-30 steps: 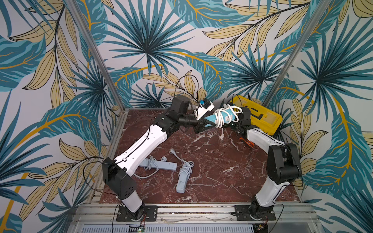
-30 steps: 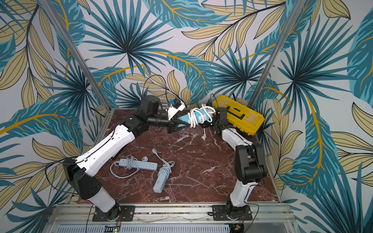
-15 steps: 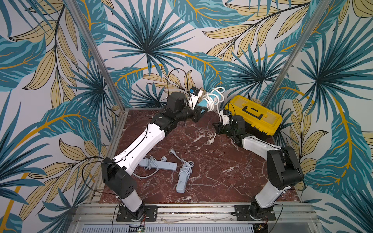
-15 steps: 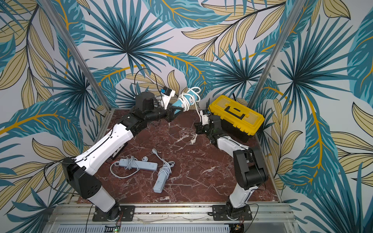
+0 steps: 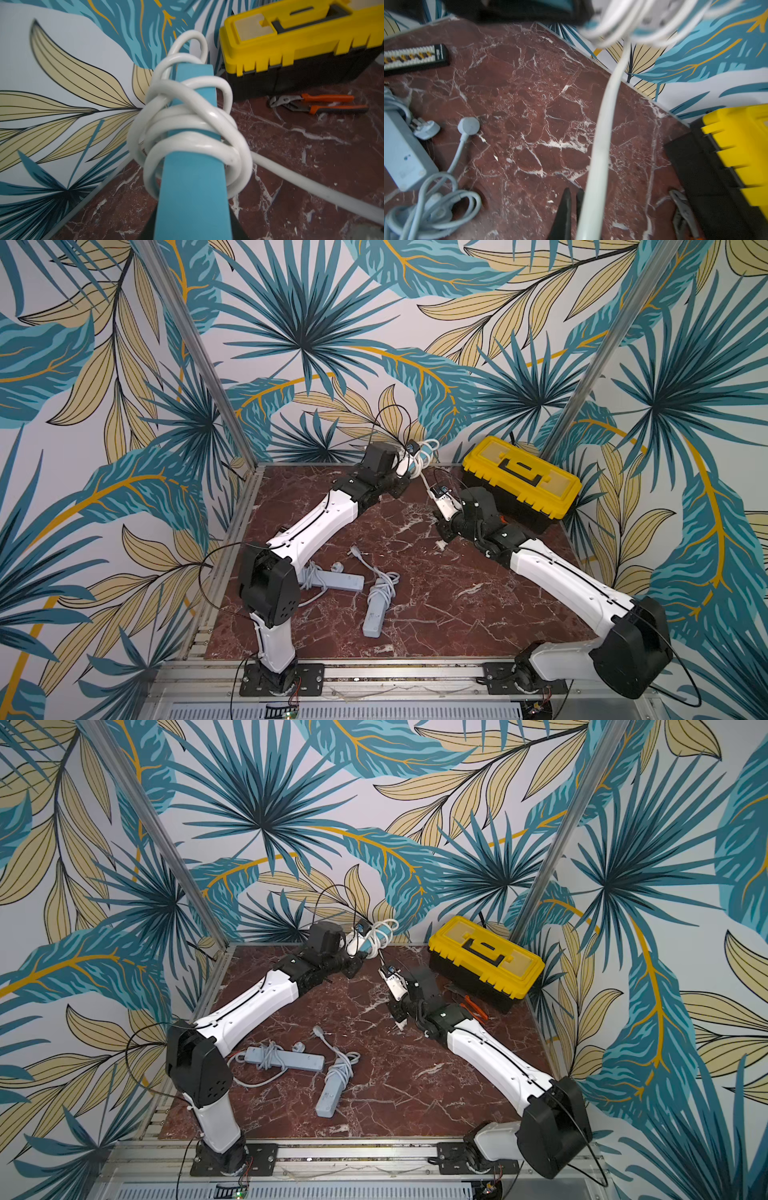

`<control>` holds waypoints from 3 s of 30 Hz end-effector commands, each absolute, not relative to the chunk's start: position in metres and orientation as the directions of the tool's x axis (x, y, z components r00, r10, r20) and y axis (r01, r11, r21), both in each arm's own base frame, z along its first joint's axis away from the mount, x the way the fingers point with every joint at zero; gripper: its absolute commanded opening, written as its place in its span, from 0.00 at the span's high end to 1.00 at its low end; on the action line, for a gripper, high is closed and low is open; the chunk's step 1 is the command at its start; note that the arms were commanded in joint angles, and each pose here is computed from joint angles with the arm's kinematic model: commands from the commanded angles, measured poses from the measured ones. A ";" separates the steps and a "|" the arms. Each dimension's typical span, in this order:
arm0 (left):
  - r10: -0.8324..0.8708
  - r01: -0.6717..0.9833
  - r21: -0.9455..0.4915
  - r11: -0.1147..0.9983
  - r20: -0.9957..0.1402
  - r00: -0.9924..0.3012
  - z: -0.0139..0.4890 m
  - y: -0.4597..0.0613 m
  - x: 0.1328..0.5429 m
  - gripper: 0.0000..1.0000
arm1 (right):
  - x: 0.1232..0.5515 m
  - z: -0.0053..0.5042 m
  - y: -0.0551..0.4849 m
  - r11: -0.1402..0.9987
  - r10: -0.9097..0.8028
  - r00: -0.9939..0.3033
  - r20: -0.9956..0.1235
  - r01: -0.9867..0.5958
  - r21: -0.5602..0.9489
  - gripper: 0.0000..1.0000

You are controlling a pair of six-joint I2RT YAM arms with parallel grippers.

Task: Wrap the cord around the power strip
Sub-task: Wrap the power cord around the power strip, then place the power strip at the center of the board.

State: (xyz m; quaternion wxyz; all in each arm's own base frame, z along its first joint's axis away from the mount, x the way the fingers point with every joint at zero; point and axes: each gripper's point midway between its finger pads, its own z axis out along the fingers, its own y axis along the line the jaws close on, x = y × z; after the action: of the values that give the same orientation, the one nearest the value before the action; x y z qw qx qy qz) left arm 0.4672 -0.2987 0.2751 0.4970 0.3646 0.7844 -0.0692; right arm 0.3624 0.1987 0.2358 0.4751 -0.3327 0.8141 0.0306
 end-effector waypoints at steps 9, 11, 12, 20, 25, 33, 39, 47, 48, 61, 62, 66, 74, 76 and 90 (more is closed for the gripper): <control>0.639 0.948 0.010 0.317 -0.741 -0.206 0.223 -0.316 0.330 1.00 | 0.375 0.350 0.176 0.482 -0.827 0.018 -0.562 -0.493 -0.724 1.00; 0.616 0.965 -0.102 0.242 -0.752 -0.234 0.223 -0.321 0.301 1.00 | 0.384 0.364 0.181 0.460 -0.829 0.063 -0.556 -0.490 -0.741 1.00; 0.599 0.968 -0.135 0.210 -0.765 -0.237 0.226 -0.323 0.291 1.00 | 0.386 0.368 0.184 0.453 -0.825 0.080 -0.559 -0.499 -0.739 1.00; 0.394 0.952 -0.272 -0.144 -0.898 -0.196 0.295 -0.333 0.217 1.00 | 0.415 0.314 0.173 0.460 -0.716 -0.018 -0.697 -0.764 -0.453 0.79; 0.311 0.934 -0.285 -0.216 -0.927 -0.211 0.336 -0.329 0.213 1.00 | 0.410 0.276 0.182 0.482 -0.581 -0.122 -0.805 -0.849 -0.219 0.60; 0.291 0.958 -0.222 -0.179 -0.942 -0.164 0.359 -0.332 0.224 1.00 | 0.407 0.268 0.193 0.548 -0.298 -0.201 -0.933 -0.836 0.005 0.58; 0.223 0.972 -0.209 -0.102 -0.958 -0.183 0.378 -0.344 0.248 1.00 | 0.414 0.242 0.192 0.616 -0.145 -0.330 -0.933 -0.768 0.176 0.58; 0.061 0.933 -0.244 0.264 -0.961 -0.269 0.369 -0.353 0.325 1.00 | 0.400 0.210 0.183 0.649 0.176 -0.582 -0.794 -0.538 0.538 0.70; 0.038 0.915 -0.262 0.306 -0.957 -0.287 0.365 -0.354 0.333 1.00 | 0.397 0.204 0.181 0.654 0.200 -0.612 -0.765 -0.498 0.570 0.70; -0.114 0.437 -0.429 0.790 -0.804 -0.583 0.202 -0.359 0.379 1.00 | 0.339 0.185 0.167 0.608 0.378 -0.763 -0.525 -0.223 0.762 0.79; -0.114 0.411 -0.433 0.802 -0.786 -0.607 0.185 -0.364 0.375 1.00 | 0.338 0.182 0.166 0.608 0.386 -0.767 -0.512 -0.206 0.767 0.81; -0.080 0.360 -0.415 0.836 -0.741 -0.667 0.129 -0.381 0.358 1.00 | 0.338 0.168 0.156 0.634 0.426 -0.760 -0.492 -0.137 0.761 0.88; -0.076 0.283 -0.406 0.869 -0.674 -0.735 0.063 -0.390 0.335 1.00 | 0.339 0.112 0.129 0.705 0.518 -0.770 -0.372 0.139 0.695 0.94; -0.073 0.271 -0.413 0.869 -0.650 -0.756 0.050 -0.394 0.327 1.00 | 0.340 0.100 0.126 0.715 0.530 -0.776 -0.342 0.192 0.673 0.87; -0.078 0.239 -0.443 0.864 -0.588 -0.805 0.027 -0.401 0.305 0.93 | 0.375 0.081 0.124 0.827 0.506 -0.774 -0.380 0.311 0.467 0.33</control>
State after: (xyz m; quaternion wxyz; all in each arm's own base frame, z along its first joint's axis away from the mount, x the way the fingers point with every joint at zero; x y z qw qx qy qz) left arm 0.3251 -0.4041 0.0571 0.3481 0.0310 0.8963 -0.2729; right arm 0.3716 0.1302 0.0946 0.2579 0.2213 0.9072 0.2481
